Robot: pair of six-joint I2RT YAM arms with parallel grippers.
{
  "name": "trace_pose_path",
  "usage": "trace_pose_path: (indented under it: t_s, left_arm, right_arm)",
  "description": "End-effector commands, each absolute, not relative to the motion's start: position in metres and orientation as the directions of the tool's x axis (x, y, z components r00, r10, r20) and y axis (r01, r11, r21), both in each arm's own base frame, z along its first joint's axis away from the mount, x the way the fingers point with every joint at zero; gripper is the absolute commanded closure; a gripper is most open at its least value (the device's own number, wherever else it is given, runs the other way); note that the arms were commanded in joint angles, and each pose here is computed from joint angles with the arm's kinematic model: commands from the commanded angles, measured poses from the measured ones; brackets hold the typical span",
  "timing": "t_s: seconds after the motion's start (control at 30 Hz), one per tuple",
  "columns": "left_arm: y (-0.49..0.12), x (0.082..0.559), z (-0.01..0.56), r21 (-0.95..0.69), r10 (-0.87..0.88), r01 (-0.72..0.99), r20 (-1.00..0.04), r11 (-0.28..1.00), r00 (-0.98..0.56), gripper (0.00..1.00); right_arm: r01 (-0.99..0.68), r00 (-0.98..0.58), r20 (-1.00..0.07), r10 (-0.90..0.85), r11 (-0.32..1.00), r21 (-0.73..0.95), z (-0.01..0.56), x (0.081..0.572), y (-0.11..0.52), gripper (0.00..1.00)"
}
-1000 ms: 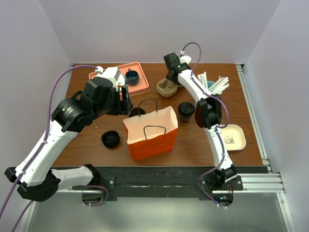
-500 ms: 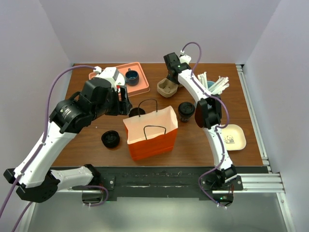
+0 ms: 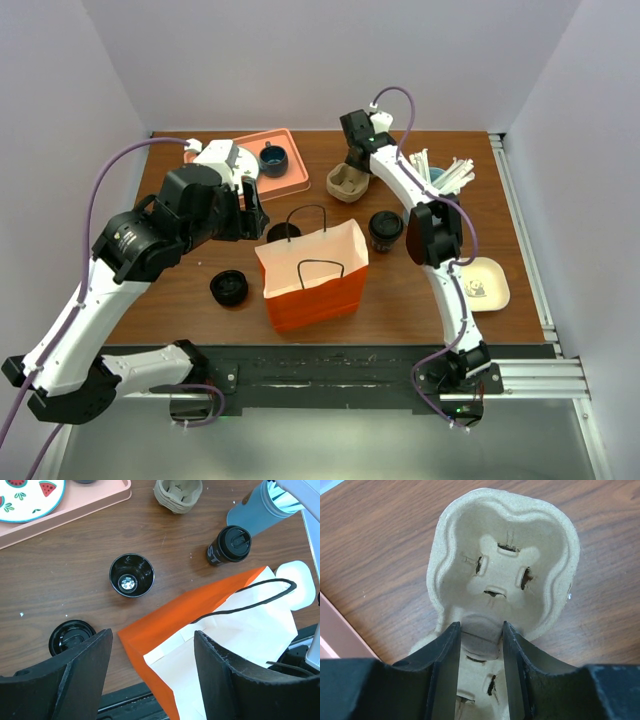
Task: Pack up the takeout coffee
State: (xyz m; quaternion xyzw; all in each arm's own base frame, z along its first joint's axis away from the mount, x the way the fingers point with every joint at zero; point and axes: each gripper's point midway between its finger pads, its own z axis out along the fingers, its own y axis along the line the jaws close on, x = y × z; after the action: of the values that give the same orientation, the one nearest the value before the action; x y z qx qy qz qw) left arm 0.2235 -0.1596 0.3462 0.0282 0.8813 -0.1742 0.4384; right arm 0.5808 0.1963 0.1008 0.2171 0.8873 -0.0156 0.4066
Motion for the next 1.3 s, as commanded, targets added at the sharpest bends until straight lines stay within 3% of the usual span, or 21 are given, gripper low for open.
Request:
trace_pose_path:
  t_s: [0.0, 0.3, 0.43, 0.63, 1.27]
  left_arm:
    - [-0.155, 0.224, 0.356, -0.280, -0.108, 0.213, -0.805, 0.936, -0.583, 0.29]
    - [-0.159, 0.223, 0.357, -0.305, -0.126, 0.213, -0.798, 0.928, -0.590, 0.29]
    - [-0.160, 0.222, 0.358, -0.319, -0.138, 0.210, -0.792, 0.924, -0.594, 0.29]
    - [-0.162, 0.222, 0.359, -0.326, -0.143, 0.214, -0.792, 0.921, -0.594, 0.29]
    - [-0.160, 0.228, 0.353, -0.264, -0.080, 0.233, -0.805, 0.936, -0.588, 0.29]
  right_arm:
    - [0.355, -0.471, -0.793, 0.387, 0.906, 0.231, 0.174, 0.588, 0.193, 0.74]
    - [0.350, -0.416, -0.809, 0.415, 0.894, 0.278, 0.198, 0.591, 0.190, 0.73]
    - [0.380, -0.449, -0.795, 0.407, 0.893, 0.243, 0.183, 0.585, 0.186, 0.61]
    - [0.420, -0.482, -0.769, 0.420, 0.881, 0.218, 0.157, 0.579, 0.189, 0.52]
    - [0.440, -0.530, -0.738, 0.418, 0.880, 0.182, 0.122, 0.578, 0.205, 0.51]
